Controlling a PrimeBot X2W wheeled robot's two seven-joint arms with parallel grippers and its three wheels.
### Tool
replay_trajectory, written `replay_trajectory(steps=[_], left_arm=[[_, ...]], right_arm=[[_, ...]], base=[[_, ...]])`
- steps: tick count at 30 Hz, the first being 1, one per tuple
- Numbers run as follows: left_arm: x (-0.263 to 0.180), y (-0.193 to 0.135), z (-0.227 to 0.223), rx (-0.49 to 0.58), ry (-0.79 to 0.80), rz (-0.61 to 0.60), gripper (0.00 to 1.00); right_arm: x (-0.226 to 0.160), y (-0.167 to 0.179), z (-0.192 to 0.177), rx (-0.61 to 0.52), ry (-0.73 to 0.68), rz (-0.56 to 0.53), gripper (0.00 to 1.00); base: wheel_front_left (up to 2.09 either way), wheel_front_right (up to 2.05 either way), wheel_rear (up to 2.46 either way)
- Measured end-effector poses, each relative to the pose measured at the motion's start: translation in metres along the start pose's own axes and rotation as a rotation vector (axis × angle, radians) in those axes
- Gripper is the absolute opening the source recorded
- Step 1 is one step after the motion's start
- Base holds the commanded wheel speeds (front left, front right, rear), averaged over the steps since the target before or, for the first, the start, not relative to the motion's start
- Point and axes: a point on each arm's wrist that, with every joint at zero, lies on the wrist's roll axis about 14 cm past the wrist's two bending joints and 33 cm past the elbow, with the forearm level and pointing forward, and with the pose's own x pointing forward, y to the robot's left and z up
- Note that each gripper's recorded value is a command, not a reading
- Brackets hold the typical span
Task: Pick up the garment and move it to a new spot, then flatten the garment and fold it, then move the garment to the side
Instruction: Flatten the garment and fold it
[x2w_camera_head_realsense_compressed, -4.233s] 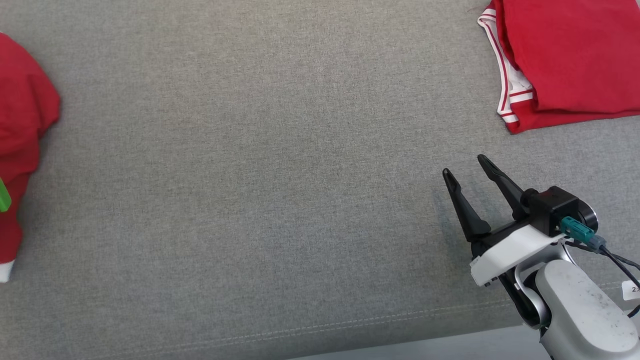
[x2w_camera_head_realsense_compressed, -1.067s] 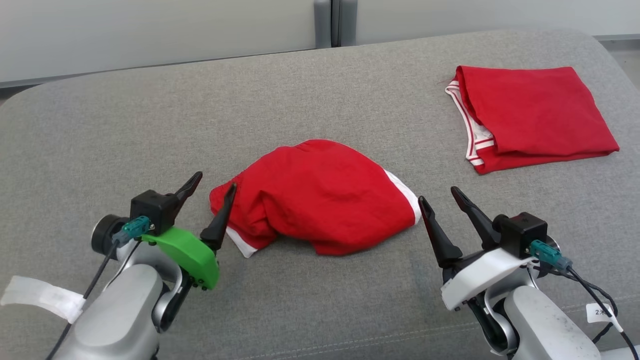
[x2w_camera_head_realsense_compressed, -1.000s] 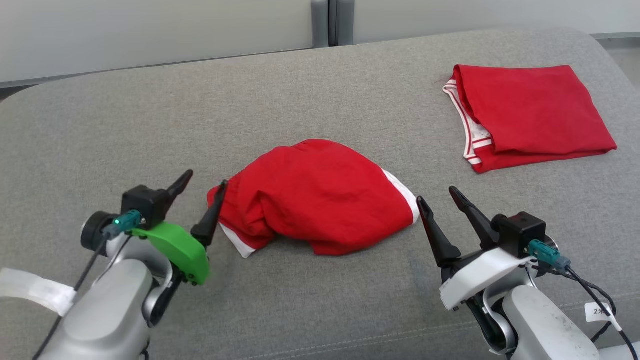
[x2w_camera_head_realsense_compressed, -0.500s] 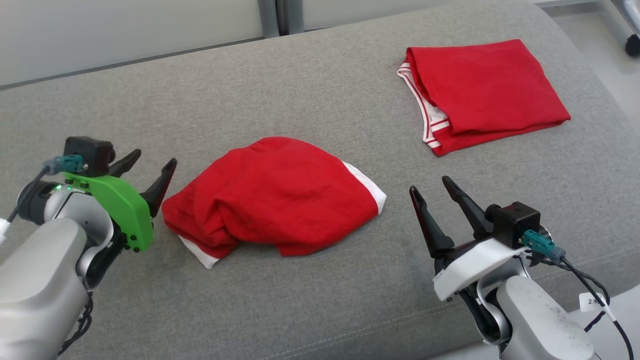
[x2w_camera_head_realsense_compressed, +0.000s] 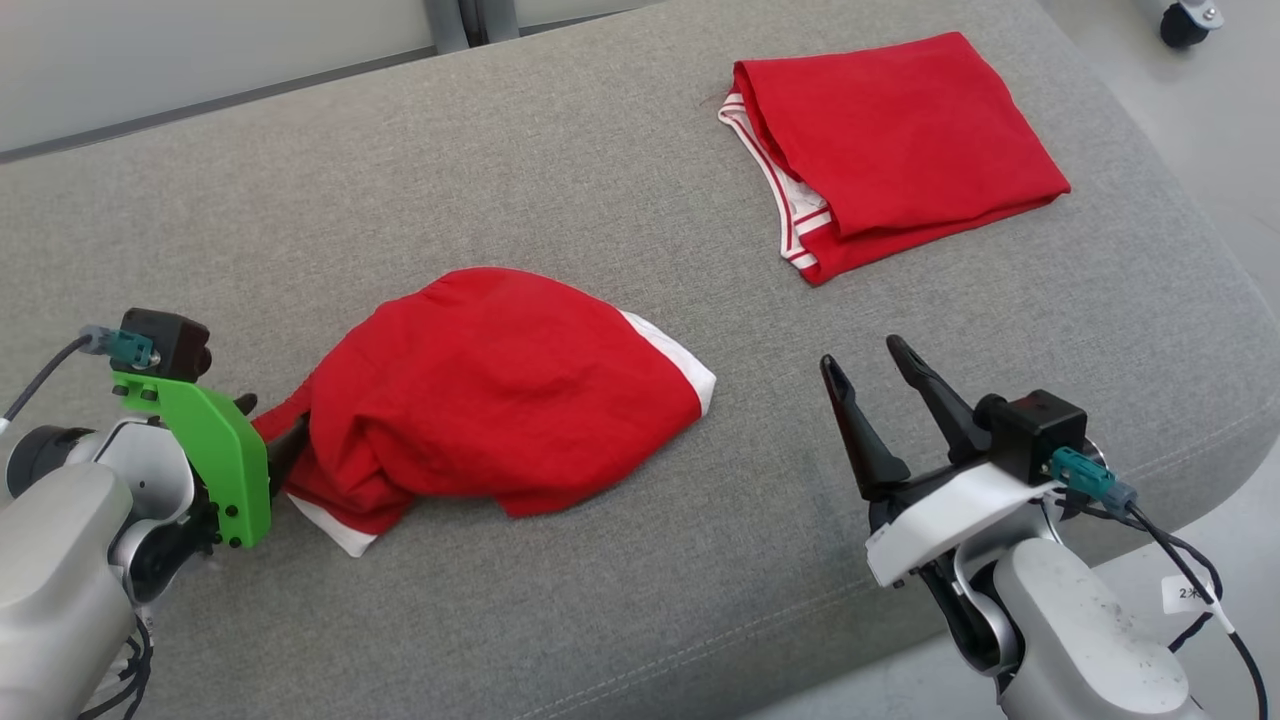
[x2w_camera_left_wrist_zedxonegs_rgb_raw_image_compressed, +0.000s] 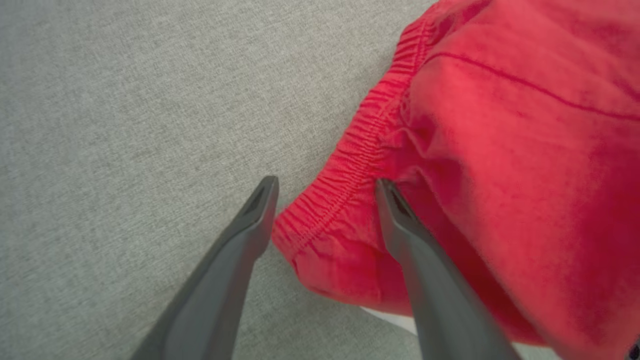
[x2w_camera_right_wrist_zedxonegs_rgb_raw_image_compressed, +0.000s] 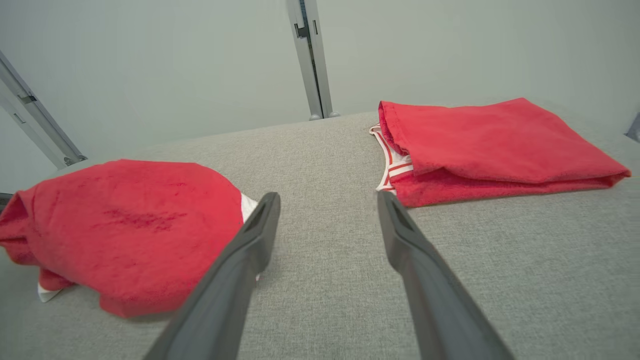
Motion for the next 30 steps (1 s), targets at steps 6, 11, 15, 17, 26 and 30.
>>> replay_trajectory(steps=[6, 11, 15, 17, 26, 30], left_arm=[[0.004, 0.002, -0.013, -0.006, 0.051, 0.003, 1.00], [0.006, 0.006, -0.022, 0.009, 0.098, 0.020, 0.40], [0.009, 0.007, -0.020, 0.016, 0.099, 0.021, 0.00], [0.010, 0.007, -0.017, 0.020, 0.087, 0.022, 0.00], [-0.011, 0.027, 0.041, 0.117, -0.155, 0.086, 0.00], [-0.034, 0.046, 0.063, 0.156, -0.253, 0.150, 0.00]], right_arm=[[0.000, -0.002, -0.001, -0.003, 0.005, -0.003, 1.00], [0.000, -0.001, -0.002, -0.007, 0.009, 0.000, 1.00], [0.000, -0.003, -0.001, -0.011, 0.009, -0.004, 1.00], [0.000, -0.004, -0.001, -0.011, 0.008, -0.005, 1.00], [0.007, 0.003, -0.001, -0.005, 0.001, 0.018, 1.00], [0.012, 0.015, -0.003, 0.002, 0.004, 0.054, 1.00]], base=[[0.00, 0.00, 0.00], [0.00, 0.00, 0.00], [0.00, 0.00, 0.00], [0.00, 0.00, 0.00], [0.00, 0.00, 0.00], [0.00, 0.00, 0.00]])
